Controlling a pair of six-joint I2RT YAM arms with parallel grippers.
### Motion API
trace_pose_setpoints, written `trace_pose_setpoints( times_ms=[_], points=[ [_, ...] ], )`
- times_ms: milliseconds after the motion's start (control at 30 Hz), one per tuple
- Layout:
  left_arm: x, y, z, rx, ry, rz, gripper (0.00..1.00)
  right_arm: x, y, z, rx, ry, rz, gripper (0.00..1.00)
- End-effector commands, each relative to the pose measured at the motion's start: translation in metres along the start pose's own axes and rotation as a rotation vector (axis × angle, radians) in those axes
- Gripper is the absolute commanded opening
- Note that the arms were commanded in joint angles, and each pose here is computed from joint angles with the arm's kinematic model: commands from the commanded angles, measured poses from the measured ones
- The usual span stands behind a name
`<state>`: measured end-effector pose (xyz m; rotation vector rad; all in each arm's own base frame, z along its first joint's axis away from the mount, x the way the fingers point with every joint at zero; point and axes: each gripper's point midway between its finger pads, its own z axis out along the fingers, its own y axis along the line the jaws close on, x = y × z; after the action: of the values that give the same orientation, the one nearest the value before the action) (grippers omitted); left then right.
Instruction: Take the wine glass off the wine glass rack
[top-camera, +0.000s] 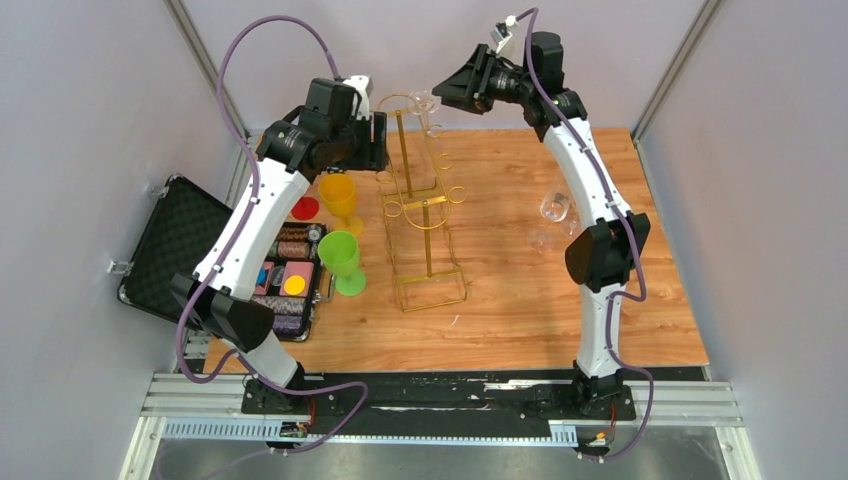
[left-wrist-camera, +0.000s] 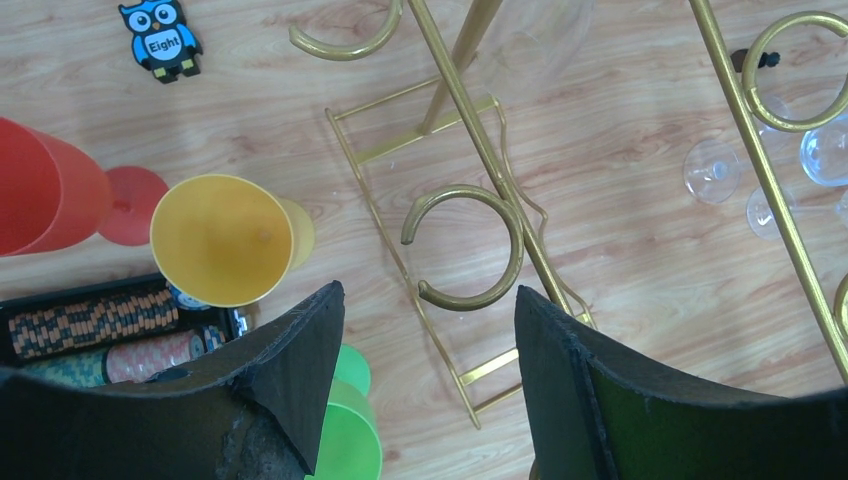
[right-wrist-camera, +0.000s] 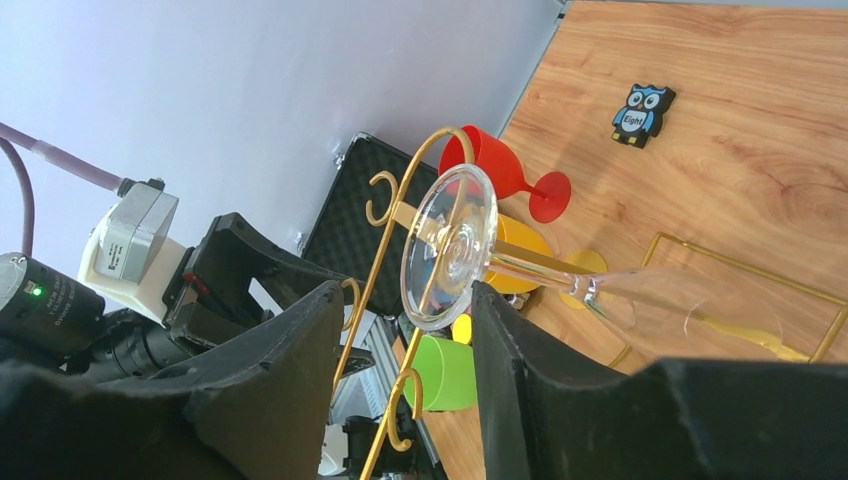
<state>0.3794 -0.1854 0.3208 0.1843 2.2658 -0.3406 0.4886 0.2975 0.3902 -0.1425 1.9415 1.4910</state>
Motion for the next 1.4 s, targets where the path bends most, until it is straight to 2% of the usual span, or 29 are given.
trace_pose_setpoints(
  times_ms=[0, 700, 1033, 1367],
  points=[
    [-0.016, -0.002, -0.012, 0.012, -0.056, -0.005, 0.71, -0.01, 0.023, 0.003, -0.058, -0.032, -0.021, 0.48],
    [-0.016, 0.002, -0.017, -0.005, -0.064, 0.008, 0.7, -0.007, 0.011, 0.001, 0.004, -0.065, -0.01, 0.47],
    [-0.016, 0.002, -0.018, -0.006, -0.066, 0.007, 0.7, -0.002, 0.031, 0.009, -0.063, -0.032, -0.02, 0.46],
    [-0.013, 0.004, -0.019, -0.014, -0.062, 0.012, 0.7, -0.001, 0.053, 0.01, -0.103, -0.053, -0.118, 0.45]
  ],
)
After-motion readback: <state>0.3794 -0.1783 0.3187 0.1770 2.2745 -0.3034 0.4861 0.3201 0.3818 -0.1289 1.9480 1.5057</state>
